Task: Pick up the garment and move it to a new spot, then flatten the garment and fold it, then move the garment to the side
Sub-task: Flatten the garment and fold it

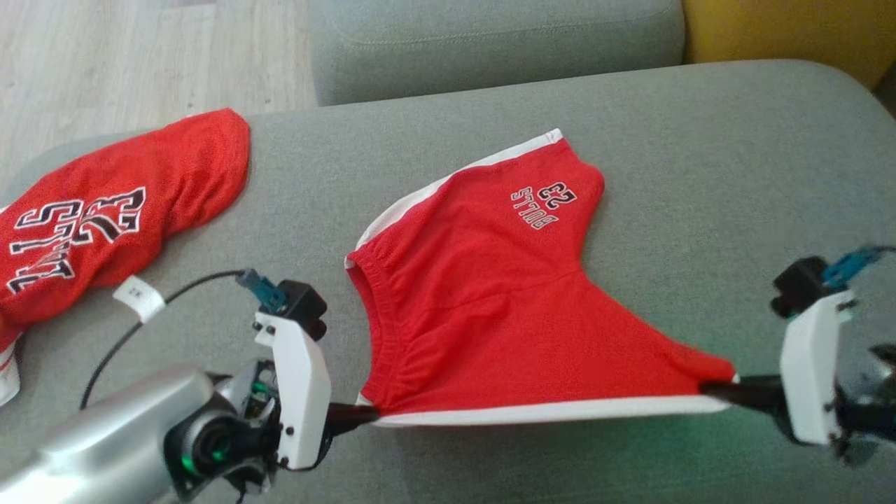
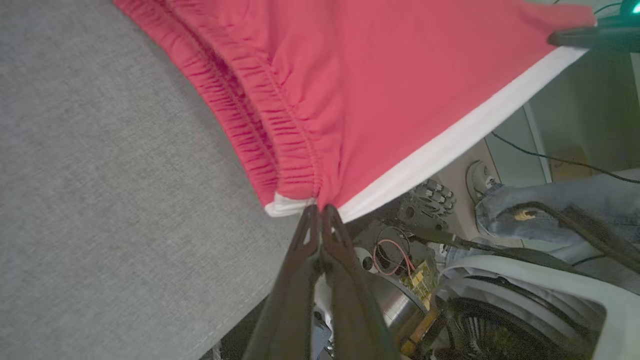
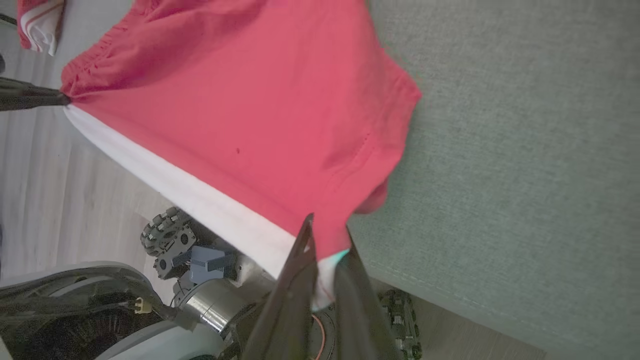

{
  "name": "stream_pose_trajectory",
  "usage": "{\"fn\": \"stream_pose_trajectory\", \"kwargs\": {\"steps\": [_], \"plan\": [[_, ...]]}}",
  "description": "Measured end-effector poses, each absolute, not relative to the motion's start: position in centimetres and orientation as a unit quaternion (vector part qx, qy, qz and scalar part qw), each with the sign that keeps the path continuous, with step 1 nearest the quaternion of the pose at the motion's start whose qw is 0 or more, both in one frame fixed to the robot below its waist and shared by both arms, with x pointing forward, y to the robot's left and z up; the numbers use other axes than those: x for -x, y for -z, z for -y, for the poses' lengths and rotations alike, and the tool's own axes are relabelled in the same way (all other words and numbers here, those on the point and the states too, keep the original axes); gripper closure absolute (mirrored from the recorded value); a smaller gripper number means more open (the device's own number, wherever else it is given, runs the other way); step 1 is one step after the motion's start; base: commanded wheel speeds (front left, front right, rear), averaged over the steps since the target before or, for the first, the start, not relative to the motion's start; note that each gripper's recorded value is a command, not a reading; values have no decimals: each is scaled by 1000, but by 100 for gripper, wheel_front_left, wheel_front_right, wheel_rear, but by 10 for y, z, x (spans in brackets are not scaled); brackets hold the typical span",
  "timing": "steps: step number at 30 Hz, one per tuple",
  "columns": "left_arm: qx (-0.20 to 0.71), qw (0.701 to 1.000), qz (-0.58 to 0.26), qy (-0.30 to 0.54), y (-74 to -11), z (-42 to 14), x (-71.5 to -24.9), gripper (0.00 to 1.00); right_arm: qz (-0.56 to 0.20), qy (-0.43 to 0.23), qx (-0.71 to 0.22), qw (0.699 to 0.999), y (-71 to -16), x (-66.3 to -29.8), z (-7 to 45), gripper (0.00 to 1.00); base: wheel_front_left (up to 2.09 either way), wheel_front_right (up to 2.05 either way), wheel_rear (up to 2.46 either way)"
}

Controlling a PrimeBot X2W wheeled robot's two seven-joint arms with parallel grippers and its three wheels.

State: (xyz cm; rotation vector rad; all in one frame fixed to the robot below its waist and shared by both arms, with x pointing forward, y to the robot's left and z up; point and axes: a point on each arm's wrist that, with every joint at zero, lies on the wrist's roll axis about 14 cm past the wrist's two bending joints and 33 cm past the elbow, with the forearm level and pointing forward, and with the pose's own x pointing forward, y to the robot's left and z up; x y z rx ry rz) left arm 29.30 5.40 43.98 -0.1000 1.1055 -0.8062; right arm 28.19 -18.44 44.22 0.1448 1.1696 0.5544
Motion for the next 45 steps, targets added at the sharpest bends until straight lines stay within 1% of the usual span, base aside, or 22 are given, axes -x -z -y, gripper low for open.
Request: {"fn": "stream_pose_trajectory", "kwargs": {"steps": [4, 8, 11, 16, 18, 22, 28, 35, 40, 41, 42, 43, 45], "plan": [[61, 761, -526, 375, -454, -53, -299, 100, -533, -257, -75, 803, -458, -299, 188, 100, 0, 0, 0], [61, 746, -548, 372, -468, -58, -322, 100, -535, -260, -84, 799, -466, -329, 180, 100, 0, 0, 0], [62, 743, -559, 363, -476, -64, -348, 100, -537, -260, -90, 797, -474, -362, 173, 100, 0, 0, 0], [61, 712, -592, 372, -478, -66, -375, 100, -549, -243, -111, 792, -479, -421, 169, 100, 0, 0, 0], [70, 705, -599, 373, -478, -64, -388, 100, -555, -231, -120, 790, -478, -445, 169, 100, 0, 0, 0], [93, 707, -604, 357, -474, -64, -418, 100, -568, -211, -130, 785, -470, -484, 164, 100, 0, 0, 0], [113, 705, -624, 316, -456, -80, -450, 100, -582, -211, -136, 773, -454, -527, 143, 100, 0, 0, 0], [138, 715, -621, 291, -449, -85, -487, 100, -597, -197, -122, 768, -438, -560, 134, 100, 0, 0, 0], [148, 707, -631, 283, -434, -81, -494, 100, -606, -185, -127, 763, -424, -569, 134, 100, 0, 0, 0], [150, 707, -632, 281, -431, -81, -495, 100, -604, -183, -126, 765, -423, -571, 134, 72, 0, 0, 0], [150, 708, -630, 282, -430, -80, -496, 97, -596, -181, -131, 771, -423, -574, 133, 12, 0, 0, 0], [150, 711, -628, 278, -428, -81, -498, 2, -588, -183, -139, 776, -424, -577, 130, 0, 0, 0, 0], [149, 714, -626, 276, -426, -81, -500, 0, -580, -184, -143, 781, -426, -579, 128, 0, 0, 0, 0]]}}
